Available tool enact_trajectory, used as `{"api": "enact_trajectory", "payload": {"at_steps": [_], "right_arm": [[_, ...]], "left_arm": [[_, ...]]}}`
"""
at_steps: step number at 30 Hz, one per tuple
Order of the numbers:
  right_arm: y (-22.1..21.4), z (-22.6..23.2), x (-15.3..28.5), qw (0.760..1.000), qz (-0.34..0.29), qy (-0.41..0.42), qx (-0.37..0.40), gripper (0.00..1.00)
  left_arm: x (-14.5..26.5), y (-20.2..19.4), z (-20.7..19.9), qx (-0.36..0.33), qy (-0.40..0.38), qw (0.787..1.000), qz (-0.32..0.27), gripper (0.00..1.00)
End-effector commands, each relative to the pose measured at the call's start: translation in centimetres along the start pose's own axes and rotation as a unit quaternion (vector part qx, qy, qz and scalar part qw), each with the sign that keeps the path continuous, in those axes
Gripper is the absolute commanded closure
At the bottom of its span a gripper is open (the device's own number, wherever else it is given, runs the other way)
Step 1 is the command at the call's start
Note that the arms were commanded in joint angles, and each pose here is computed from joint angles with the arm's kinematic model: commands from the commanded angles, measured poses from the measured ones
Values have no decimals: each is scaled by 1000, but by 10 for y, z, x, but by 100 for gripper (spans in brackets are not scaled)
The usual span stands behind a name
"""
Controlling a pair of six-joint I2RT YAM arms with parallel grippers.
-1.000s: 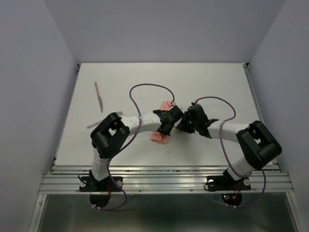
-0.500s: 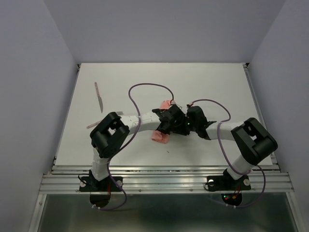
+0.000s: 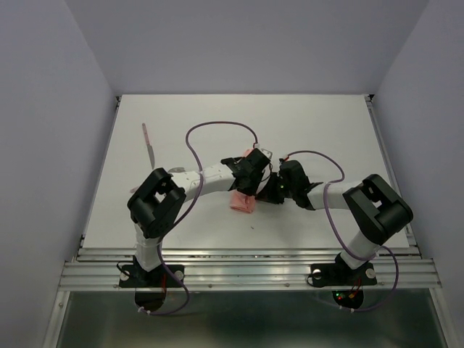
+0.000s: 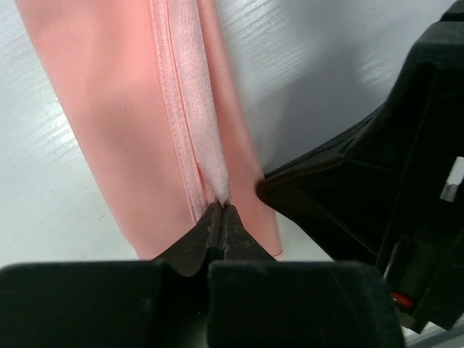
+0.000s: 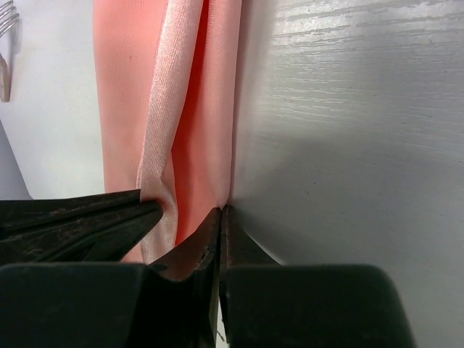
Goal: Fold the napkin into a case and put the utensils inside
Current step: Smooth out the smaller rectangle-folded napkin at the center of the board.
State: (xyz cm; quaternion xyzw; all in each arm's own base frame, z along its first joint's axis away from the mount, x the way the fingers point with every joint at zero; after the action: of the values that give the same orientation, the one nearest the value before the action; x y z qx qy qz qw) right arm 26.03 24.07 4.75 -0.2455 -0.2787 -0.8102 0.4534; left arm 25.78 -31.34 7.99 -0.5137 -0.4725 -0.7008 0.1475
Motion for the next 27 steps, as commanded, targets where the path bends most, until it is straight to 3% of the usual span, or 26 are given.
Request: {"api": "enact_trajectory", "payload": {"at_steps": [1, 21, 24, 25, 27], "right_arm": [[-9, -11, -3, 1000, 14, -21, 1, 99], [-8, -6, -4, 1000, 11, -15, -1, 99], [-8, -5, -4, 1000, 9, -15, -1, 99], [-8, -6, -4, 1000, 9, -15, -1, 99], [-7, -4, -3, 1000, 8, -11, -1, 98]], "left_arm": [[18, 16, -10, 18, -59, 997, -35, 100], [-6, 7, -14, 25, -73, 997, -5, 100], [-4, 8, -14, 24, -73, 997, -5, 91], [-3, 8, -13, 25, -70, 997, -4, 82], [-2, 10, -11, 25, -66, 998, -6, 73]]}}
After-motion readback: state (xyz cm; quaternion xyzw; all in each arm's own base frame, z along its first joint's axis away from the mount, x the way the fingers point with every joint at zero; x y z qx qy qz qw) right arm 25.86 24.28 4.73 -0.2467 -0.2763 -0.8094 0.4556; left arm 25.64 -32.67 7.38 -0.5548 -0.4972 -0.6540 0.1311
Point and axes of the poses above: each gripper's point midway between its finger pads, its own x axis back along the fingers, its own z axis along the line the jaws close on, y = z × x, the point moved 4 cm from there along x, back along the fingers, and after that the axes turned 8 degrees about -x, right-handed, at the moved point
